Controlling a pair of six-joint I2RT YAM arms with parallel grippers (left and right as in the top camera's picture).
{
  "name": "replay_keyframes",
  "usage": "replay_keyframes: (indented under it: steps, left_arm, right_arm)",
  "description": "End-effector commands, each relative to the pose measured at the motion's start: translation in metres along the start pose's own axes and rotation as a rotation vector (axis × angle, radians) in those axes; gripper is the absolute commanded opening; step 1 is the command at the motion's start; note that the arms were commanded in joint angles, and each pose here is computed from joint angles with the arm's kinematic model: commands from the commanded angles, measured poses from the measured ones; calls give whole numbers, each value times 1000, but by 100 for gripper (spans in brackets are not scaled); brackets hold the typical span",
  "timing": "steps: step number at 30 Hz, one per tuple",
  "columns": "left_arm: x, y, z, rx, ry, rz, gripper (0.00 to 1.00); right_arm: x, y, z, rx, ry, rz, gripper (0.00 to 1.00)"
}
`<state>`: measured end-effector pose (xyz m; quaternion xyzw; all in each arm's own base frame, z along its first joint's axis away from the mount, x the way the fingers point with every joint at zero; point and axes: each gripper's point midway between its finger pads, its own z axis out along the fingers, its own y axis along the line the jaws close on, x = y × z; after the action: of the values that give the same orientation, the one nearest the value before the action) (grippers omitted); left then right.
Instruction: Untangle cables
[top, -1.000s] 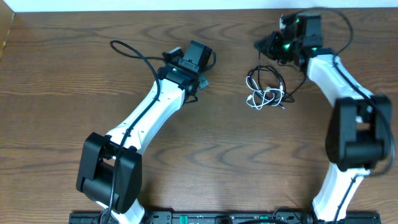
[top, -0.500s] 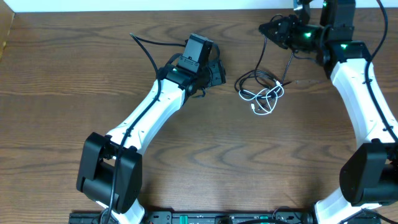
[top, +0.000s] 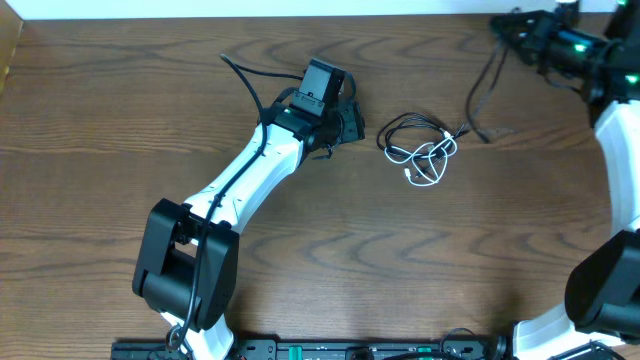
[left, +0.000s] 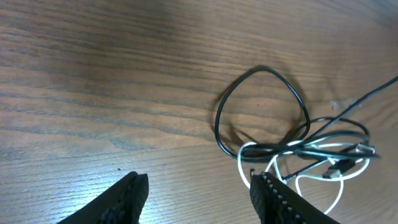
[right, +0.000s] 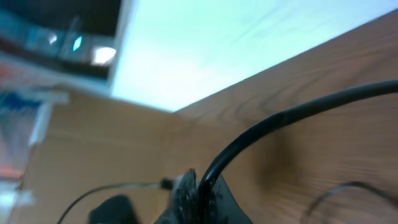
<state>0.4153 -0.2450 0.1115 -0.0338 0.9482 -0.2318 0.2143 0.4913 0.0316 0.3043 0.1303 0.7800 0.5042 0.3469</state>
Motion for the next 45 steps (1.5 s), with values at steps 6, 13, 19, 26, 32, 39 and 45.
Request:
replay_keyframes:
  steps: [6,13,19,26,32,39,45]
  left_arm:
    - [6,-12,1,77,42,172,62]
    - [6,-12,1,78,39,173,62]
    - [6,-12,1,78,39,173,62]
    - [6,-12,1,78,39,173,62]
    - [5,-3,1,38,38,163,62]
    - [1,15,-1,7,50,129,62]
    - [-4,25,-3,-4,43,109,62]
  right_arm:
    - [-35,-121,-35,465,-150,-110,1]
    - [-6,-196,-48,751,-50,-65,99]
    - [0,-171,-24,571,16,-144,99]
    - [41,-116,18,266,191,-294,99]
    - [79,-119,42,363,321,-429,99]
    - [109,-110,59,349,422,-535,99]
    - [144,-110,70,290,560,-682,96]
